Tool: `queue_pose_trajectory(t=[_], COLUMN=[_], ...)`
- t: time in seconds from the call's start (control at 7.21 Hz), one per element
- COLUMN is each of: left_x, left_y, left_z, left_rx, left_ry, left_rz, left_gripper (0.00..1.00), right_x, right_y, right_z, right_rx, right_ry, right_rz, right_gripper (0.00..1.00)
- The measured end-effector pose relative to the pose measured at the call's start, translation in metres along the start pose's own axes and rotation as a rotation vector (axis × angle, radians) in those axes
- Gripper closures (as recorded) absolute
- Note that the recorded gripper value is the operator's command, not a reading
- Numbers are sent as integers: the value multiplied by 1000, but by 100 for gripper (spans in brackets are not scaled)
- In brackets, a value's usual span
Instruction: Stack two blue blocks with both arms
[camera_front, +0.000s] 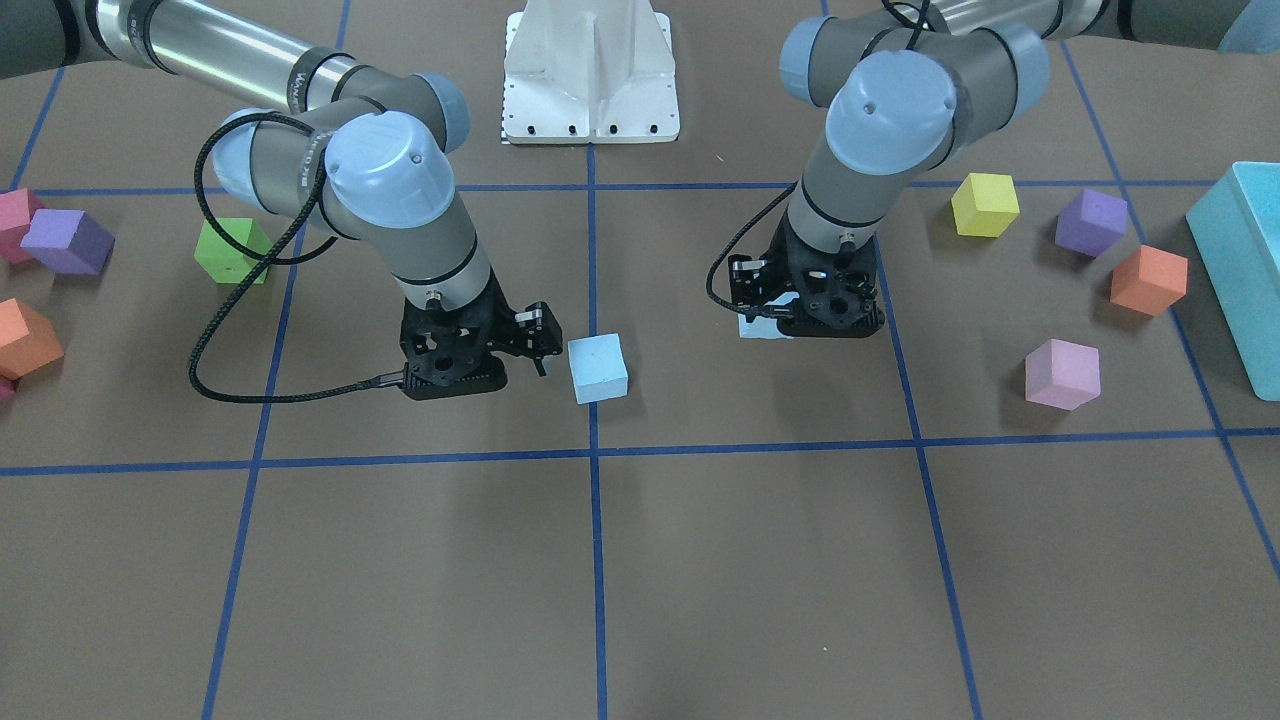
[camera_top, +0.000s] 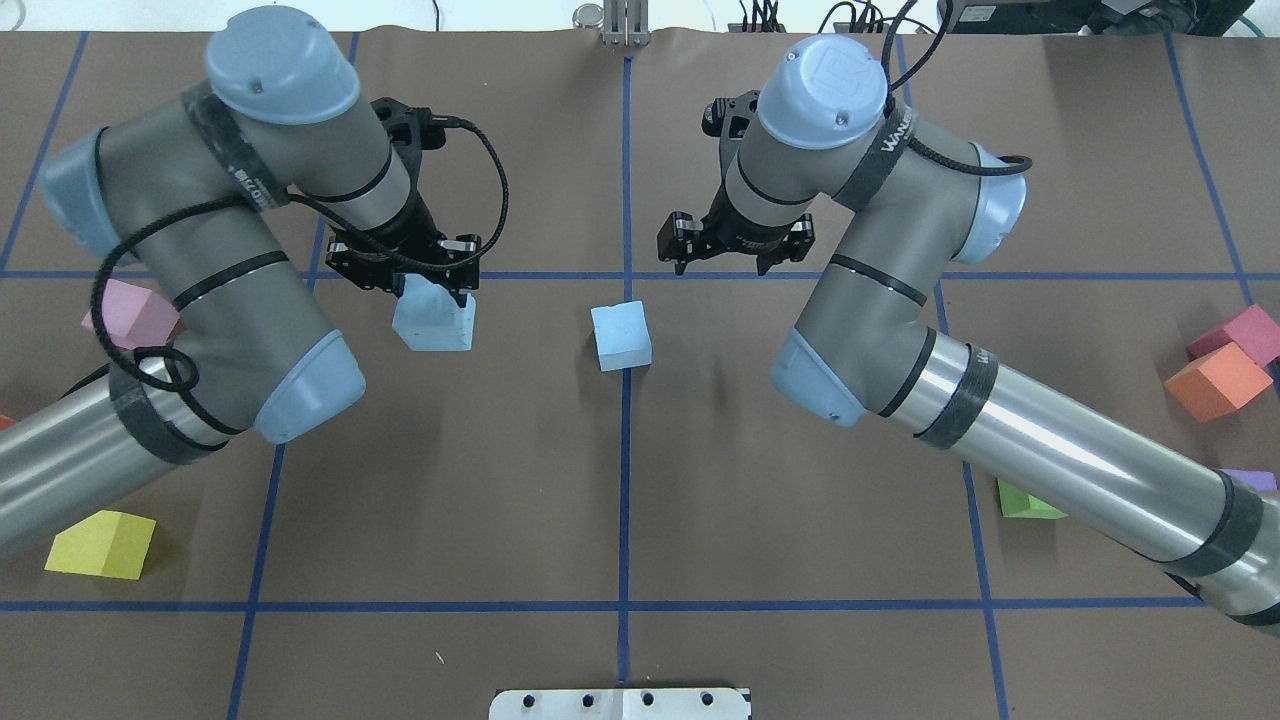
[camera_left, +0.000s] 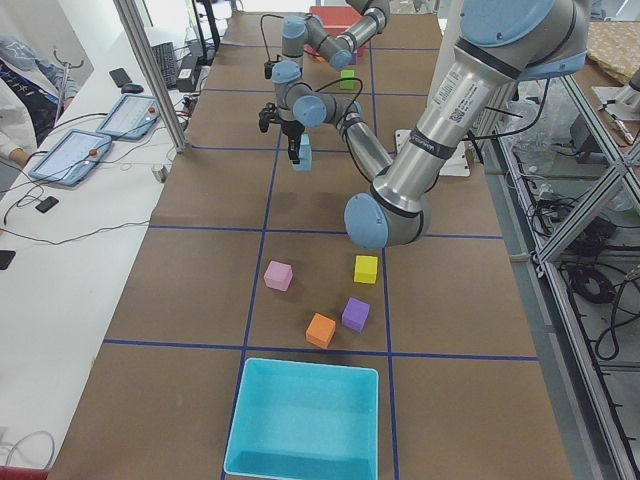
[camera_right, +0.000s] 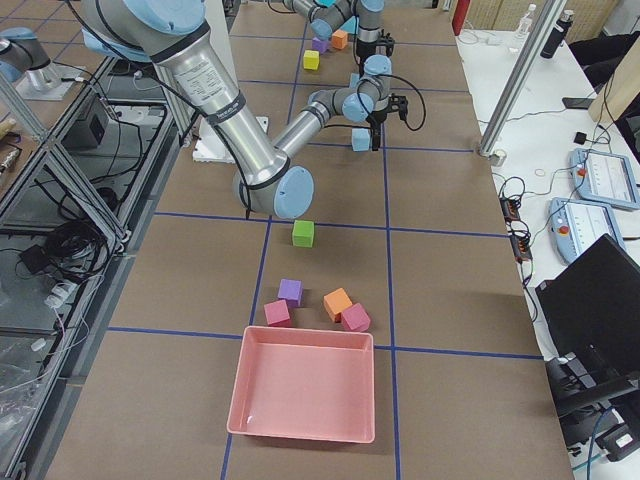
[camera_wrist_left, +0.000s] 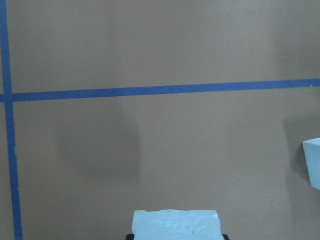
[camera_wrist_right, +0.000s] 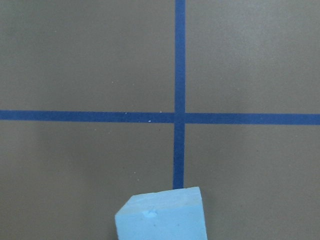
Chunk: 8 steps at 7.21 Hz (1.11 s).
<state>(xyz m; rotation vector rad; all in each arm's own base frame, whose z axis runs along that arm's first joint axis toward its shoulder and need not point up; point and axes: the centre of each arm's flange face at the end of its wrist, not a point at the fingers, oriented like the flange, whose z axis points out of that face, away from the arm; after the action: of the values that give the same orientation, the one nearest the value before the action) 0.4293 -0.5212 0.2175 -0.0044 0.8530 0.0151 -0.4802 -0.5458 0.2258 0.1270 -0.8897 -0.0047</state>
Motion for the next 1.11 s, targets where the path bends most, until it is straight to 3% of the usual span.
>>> queue_pose_trajectory(t=[0.55, 1.11], left_x=[90, 146], left_y=[-36, -28], left_z=[-1, 29], left_rx=[-4, -2], left_ry=[10, 21], left_rz=[-48, -40], left_gripper=[41, 40], right_x=[37, 44], right_y=[-20, -20], right_z=[-8, -7], right_rx=[15, 15], right_ry=[16, 23], right_rz=[-27, -28], right_gripper=[0, 0])
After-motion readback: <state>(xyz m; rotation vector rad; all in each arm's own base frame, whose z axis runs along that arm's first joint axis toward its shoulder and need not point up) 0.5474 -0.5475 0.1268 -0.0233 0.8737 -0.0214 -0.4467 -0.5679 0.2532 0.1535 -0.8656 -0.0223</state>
